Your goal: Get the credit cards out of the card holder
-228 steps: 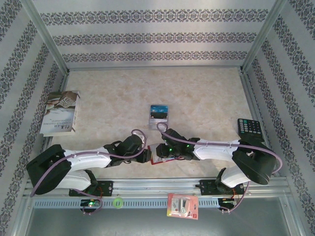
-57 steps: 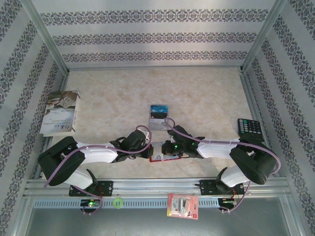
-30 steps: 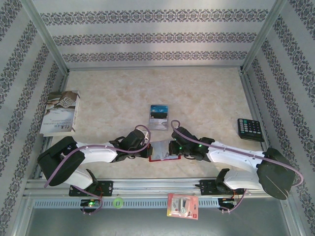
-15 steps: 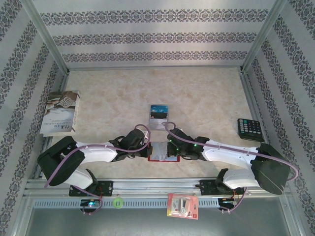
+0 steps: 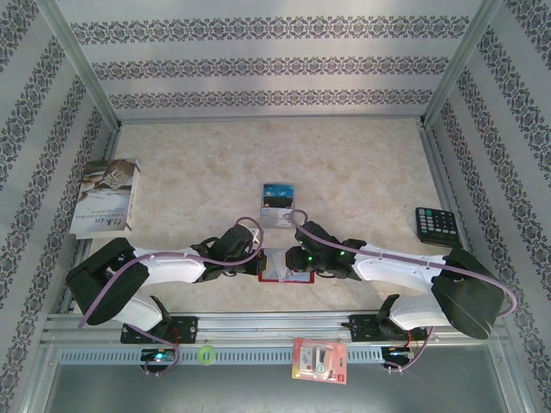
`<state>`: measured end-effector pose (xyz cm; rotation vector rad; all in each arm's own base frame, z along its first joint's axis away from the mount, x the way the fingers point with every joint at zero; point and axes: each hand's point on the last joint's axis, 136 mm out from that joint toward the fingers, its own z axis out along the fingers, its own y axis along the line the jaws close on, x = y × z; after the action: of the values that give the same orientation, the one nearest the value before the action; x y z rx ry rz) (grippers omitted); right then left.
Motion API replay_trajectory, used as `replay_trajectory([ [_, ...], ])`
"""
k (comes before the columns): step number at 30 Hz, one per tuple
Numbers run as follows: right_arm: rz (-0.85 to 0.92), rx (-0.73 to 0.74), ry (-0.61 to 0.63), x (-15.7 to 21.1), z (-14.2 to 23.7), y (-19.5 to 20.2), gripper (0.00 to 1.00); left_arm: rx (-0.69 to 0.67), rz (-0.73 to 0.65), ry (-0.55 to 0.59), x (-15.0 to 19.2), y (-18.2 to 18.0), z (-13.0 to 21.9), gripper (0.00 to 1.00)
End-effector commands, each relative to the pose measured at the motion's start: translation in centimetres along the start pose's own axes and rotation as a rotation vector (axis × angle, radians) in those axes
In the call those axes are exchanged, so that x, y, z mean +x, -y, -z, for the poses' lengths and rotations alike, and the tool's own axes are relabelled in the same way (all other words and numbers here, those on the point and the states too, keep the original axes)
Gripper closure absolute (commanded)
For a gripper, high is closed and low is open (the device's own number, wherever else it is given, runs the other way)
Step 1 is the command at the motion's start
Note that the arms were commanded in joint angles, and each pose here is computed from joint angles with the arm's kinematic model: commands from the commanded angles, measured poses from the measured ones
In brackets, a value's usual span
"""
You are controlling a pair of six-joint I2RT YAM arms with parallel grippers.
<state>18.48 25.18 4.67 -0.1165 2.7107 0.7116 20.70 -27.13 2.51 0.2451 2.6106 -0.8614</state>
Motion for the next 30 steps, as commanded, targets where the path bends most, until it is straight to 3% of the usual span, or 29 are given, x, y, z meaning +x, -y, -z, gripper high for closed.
replay_trajectory([
  [1,0.032,0.013,-0.031,0.1,-0.3,0.3,0.66,-0.051,0.003,-0.048,0.9,-1.4,-0.2,1.0],
  [6,0.105,0.077,-0.099,0.3,-0.9,1.0,0.64,-0.035,0.002,-0.051,0.8,-0.9,0.2,1.0],
  [16,0.105,0.014,-0.005,-0.9,0.6,0.1,0.63,0.032,-0.033,0.026,-0.9,2.0,4.0,0.96],
  [24,0.075,-0.039,0.006,-1.3,1.7,0.6,0.64,0.118,-0.052,0.033,-1.5,5.1,1.2,1.0],
  [30,0.079,-0.082,-0.013,-0.9,2.0,0.6,0.64,0.062,-0.058,0.034,-1.7,4.0,-0.2,1.0],
])
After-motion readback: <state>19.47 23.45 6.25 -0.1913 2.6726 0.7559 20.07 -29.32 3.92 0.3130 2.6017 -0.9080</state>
